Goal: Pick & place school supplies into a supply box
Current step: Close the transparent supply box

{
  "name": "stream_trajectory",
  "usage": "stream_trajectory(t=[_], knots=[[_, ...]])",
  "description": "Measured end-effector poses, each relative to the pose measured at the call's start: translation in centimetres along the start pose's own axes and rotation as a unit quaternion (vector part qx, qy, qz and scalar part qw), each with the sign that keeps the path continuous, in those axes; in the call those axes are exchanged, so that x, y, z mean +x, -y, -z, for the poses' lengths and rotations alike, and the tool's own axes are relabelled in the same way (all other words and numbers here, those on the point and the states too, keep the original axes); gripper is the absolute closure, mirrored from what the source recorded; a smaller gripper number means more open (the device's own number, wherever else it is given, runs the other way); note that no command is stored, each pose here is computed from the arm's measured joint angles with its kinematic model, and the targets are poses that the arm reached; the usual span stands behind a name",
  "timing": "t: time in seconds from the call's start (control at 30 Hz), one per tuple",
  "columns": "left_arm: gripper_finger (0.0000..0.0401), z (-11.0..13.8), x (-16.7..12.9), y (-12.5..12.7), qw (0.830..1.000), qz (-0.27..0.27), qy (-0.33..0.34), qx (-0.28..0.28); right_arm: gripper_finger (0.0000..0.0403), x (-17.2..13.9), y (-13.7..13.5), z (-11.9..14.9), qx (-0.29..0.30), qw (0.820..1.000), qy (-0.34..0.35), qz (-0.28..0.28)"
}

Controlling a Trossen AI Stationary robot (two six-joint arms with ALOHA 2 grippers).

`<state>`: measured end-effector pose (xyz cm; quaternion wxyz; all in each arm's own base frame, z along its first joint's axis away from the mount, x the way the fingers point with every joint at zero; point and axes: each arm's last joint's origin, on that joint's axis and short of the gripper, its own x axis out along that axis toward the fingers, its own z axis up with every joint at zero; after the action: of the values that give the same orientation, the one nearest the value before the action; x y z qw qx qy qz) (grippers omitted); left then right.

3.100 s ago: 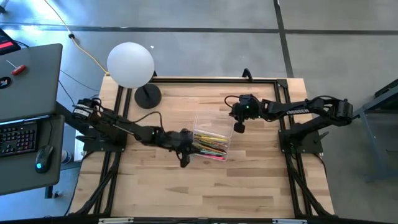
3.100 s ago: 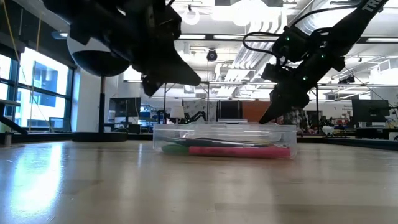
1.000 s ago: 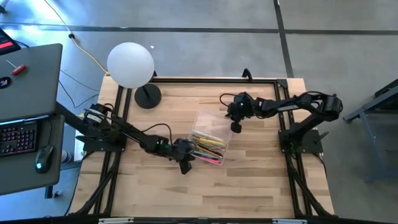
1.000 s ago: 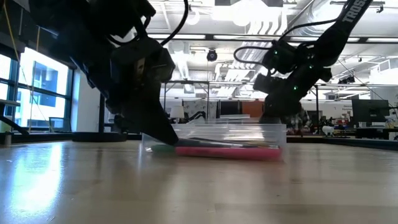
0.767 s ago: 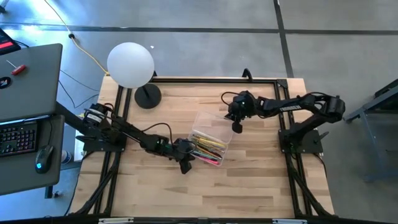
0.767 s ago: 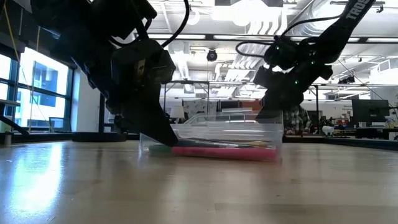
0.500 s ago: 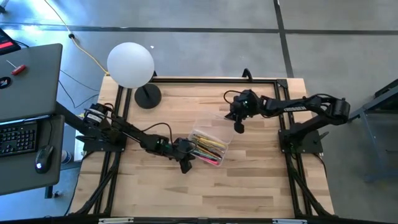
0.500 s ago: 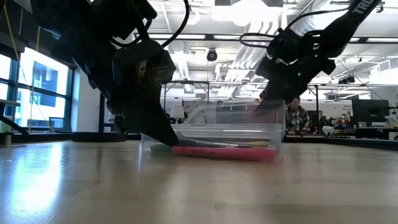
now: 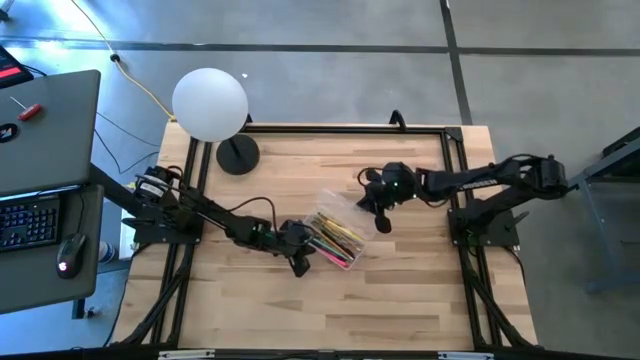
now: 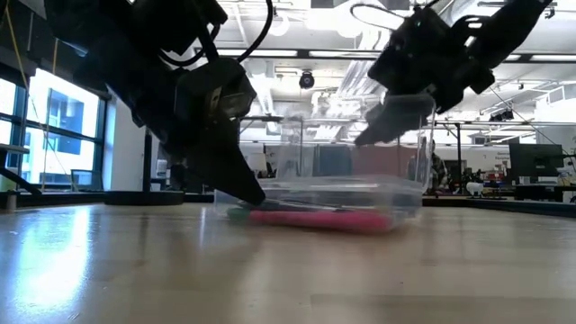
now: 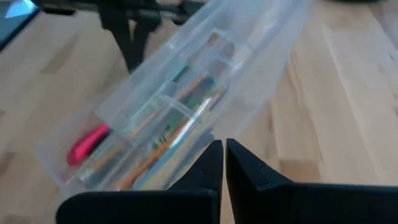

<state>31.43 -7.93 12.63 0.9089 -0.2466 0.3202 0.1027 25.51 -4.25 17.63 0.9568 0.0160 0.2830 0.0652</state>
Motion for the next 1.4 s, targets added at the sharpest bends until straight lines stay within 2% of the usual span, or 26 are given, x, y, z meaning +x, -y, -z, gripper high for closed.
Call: stream_trajectory(t=[0.2,0.7,1.1,1.23,1.4], knots=[[0.0387,-0.4,0.0,0.2,1.0,0.007,0.026,-0.006,0.0403,0.4,-1.8,-0.7,-0.02,0.999,0.028,-0.011],[0.0391,-0.5,-0.1,0.3,0.999,0.005,0.033,-0.005,0.0402,1.1,-6.1,-0.6,-0.037,0.999,0.01,-0.009],[0.0391,-2.7,-2.8,1.3,0.996,0.031,0.075,0.021,0.0403,2.8,-7.0,0.8,-0.036,0.999,-0.026,-0.005],[0.0388,-4.2,-5.0,1.9,0.992,0.055,0.108,0.027,0.0403,3.4,-7.0,1.1,-0.036,0.999,-0.03,-0.011],[0.0391,-5.7,-7.5,2.2,0.985,0.06,0.151,0.051,0.0403,3.8,-7.0,1.3,-0.036,0.999,-0.032,-0.013]])
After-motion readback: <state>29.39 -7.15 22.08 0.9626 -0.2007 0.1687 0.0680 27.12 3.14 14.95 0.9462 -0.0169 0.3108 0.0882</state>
